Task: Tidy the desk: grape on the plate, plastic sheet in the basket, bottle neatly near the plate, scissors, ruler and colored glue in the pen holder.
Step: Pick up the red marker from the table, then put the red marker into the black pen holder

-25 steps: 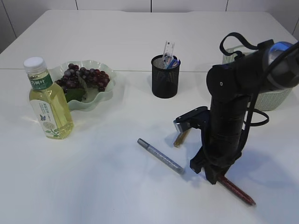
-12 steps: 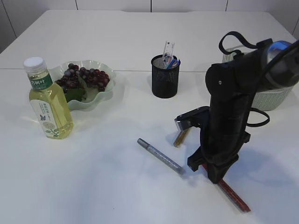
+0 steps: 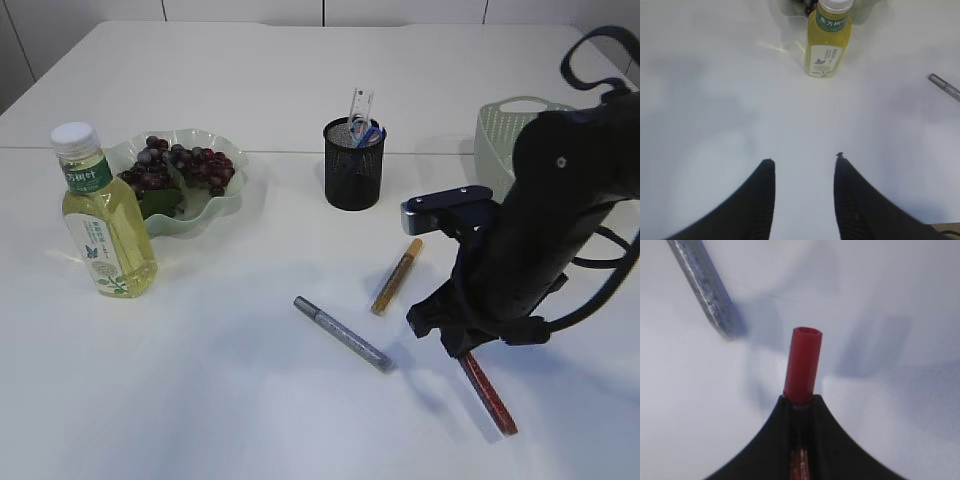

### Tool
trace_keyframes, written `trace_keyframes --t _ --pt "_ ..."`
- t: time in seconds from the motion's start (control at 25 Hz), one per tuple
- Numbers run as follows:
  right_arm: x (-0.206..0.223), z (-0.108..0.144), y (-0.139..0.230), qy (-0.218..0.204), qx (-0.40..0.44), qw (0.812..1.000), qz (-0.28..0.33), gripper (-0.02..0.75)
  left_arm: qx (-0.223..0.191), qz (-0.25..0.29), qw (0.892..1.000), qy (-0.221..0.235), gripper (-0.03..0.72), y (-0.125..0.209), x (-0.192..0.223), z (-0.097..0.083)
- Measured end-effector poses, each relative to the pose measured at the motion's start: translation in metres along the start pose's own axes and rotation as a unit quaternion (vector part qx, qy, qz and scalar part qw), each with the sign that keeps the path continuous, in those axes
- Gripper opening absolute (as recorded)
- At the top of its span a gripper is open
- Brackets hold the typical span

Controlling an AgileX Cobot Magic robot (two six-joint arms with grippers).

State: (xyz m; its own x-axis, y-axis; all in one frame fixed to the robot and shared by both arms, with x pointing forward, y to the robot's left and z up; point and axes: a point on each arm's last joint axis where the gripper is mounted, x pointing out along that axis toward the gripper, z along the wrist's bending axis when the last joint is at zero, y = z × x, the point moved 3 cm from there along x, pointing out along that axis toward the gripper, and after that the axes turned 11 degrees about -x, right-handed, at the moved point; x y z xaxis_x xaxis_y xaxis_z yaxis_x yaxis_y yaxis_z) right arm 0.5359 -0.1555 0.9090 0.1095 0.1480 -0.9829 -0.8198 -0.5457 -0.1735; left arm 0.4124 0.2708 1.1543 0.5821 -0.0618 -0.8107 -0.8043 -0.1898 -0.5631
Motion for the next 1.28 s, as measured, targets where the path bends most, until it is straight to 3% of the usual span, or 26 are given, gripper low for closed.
trace_keyframes --t 0.44,0.8,1.04,1.28 --pt "-0.034 -0.009 -0.032 0.062 -0.011 0.975 -0.213 0.050 0.001 0.000 1.000 0.000 0.290 0.000 0.000 0.000" --pt "-0.089 -0.021 -0.108 0.124 -0.059 0.915 -0.380 0.050 0.001 0.000 1.000 0.000 0.268 0.000 0.000 0.000" --pt "-0.100 -0.031 -0.167 0.149 -0.071 0.868 -0.468 0.050 0.003 -0.002 1.000 -0.005 0.262 0.000 0.000 0.001" --pt "-0.075 -0.054 -0.198 0.163 -0.061 0.853 -0.492 0.050 0.007 -0.007 1.000 -0.017 0.259 -0.002 0.000 0.004"
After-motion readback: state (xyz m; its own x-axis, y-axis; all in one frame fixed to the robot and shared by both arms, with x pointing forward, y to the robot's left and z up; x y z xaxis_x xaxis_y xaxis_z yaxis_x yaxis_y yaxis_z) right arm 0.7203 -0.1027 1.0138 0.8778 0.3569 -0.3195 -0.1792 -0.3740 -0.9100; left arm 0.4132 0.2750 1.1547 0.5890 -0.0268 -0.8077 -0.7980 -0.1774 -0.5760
